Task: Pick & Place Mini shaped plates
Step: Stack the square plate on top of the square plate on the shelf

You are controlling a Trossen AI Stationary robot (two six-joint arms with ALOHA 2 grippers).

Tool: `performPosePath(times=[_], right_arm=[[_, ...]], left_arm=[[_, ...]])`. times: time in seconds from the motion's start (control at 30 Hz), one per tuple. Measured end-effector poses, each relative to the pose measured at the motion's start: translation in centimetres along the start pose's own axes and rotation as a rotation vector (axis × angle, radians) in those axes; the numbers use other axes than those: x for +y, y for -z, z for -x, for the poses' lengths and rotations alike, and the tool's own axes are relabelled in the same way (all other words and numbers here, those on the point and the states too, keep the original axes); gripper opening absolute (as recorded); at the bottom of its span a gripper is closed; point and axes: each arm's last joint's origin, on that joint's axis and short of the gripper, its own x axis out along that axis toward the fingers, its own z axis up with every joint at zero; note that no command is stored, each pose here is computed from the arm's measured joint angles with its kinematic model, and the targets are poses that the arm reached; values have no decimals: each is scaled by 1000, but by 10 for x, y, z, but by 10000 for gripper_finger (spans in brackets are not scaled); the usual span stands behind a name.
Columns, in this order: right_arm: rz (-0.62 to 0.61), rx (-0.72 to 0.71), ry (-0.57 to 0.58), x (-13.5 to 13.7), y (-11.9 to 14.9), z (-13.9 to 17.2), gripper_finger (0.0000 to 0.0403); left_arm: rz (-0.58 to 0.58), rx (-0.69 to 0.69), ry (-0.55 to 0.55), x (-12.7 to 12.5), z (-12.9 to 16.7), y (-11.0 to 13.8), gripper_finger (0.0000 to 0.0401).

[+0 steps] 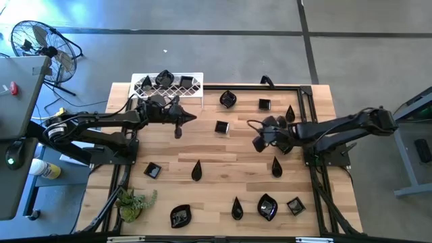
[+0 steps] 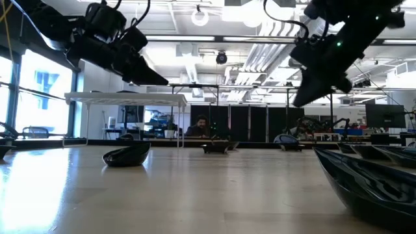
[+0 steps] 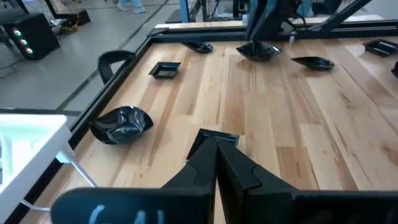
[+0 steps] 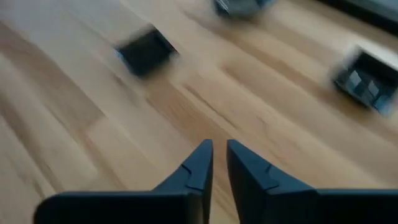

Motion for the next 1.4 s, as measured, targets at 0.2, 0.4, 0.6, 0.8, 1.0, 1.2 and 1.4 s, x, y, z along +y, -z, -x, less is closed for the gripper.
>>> performPosePath(times=[0.2, 0.4, 0.6, 0.8, 1.0, 1.2, 1.4], right_arm=[[-123, 241, 179, -11, 8, 8, 89], [-173, 431, 280, -16, 30, -2, 96], [-128, 499, 362, -12, 43, -18, 88], [-91, 567, 414, -11, 53, -31, 78], [-83, 581, 428, -10, 56, -34, 57], [-83, 577, 425, -10, 55, -34, 48], [-50, 547, 416, -5, 47, -32, 71]], left_arm=[[6, -2, 67, -2, 0, 1, 2], [6, -4, 78, -2, 0, 1, 2], [19, 21, 111, -4, 0, 4, 2], [18, 26, 113, -4, 0, 4, 2], [18, 26, 113, -4, 0, 4, 2], [16, 26, 113, -4, 0, 4, 2], [16, 26, 113, -4, 0, 4, 2]])
